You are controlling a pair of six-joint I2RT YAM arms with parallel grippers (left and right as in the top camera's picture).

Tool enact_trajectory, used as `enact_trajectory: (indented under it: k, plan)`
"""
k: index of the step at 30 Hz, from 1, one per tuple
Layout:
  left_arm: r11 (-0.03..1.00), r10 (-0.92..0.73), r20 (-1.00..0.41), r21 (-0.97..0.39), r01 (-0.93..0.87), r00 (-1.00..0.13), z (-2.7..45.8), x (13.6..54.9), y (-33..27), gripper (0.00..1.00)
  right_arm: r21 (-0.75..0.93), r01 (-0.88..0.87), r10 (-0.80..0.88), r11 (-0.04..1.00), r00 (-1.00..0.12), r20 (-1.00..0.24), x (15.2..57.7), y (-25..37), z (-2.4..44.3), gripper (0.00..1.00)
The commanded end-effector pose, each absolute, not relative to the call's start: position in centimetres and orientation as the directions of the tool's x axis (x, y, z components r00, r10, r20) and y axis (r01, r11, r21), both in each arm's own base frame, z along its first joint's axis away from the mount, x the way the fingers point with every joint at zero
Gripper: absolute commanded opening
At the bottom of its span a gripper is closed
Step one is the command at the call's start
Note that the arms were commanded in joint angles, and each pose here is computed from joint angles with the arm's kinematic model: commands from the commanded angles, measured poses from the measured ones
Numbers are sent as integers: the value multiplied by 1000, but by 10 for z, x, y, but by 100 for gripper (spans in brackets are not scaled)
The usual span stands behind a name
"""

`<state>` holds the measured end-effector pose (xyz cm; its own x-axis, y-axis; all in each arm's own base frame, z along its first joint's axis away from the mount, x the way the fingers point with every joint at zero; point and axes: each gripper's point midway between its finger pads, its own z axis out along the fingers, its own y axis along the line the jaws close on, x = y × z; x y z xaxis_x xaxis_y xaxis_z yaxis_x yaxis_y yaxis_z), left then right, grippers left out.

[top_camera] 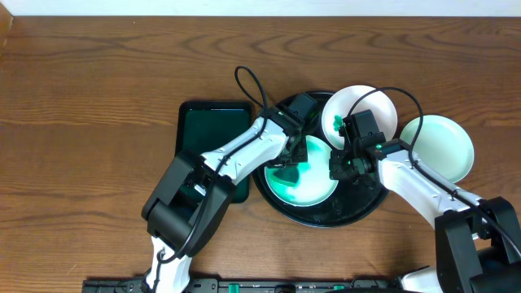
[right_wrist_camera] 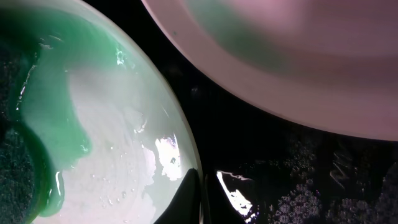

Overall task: Clean dirty plates on tray and stack at the side
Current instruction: 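Scrub the pale green plate with the sponge in the left gripper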

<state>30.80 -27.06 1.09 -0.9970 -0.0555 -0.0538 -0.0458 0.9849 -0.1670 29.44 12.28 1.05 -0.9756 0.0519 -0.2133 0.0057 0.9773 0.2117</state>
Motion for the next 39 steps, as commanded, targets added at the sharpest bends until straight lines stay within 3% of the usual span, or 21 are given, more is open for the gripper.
enact_trajectory:
  k: [1, 7, 16, 23, 33, 39]
  plan:
    - [968, 75, 149, -247, 36, -986, -32, 267, -285, 7, 217, 2, 46, 976, -979, -198, 288, 127, 6, 1]
    - [890, 159, 132, -447, 85, -978, 3, 265, -318, 7, 217, 1, 45, 976, -979, -198, 288, 127, 6, 1]
    - [831, 147, -58, -534, 155, -987, 71, 290, -328, 7, 217, 2, 46, 976, -979, -197, 288, 127, 6, 1]
    - [910, 38, -198, -398, 116, -979, 95, 315, -292, 7, 216, 2, 46, 976, -979, -197, 288, 127, 6, 1]
    - [965, -15, -106, -263, 14, -994, 49, 300, -264, 7, 217, 2, 46, 976, -979, -197, 288, 127, 6, 1]
    - [984, -126, -93, -135, -113, -988, 19, 296, -236, 7, 217, 2, 46, 976, -979, -197, 288, 127, 6, 1]
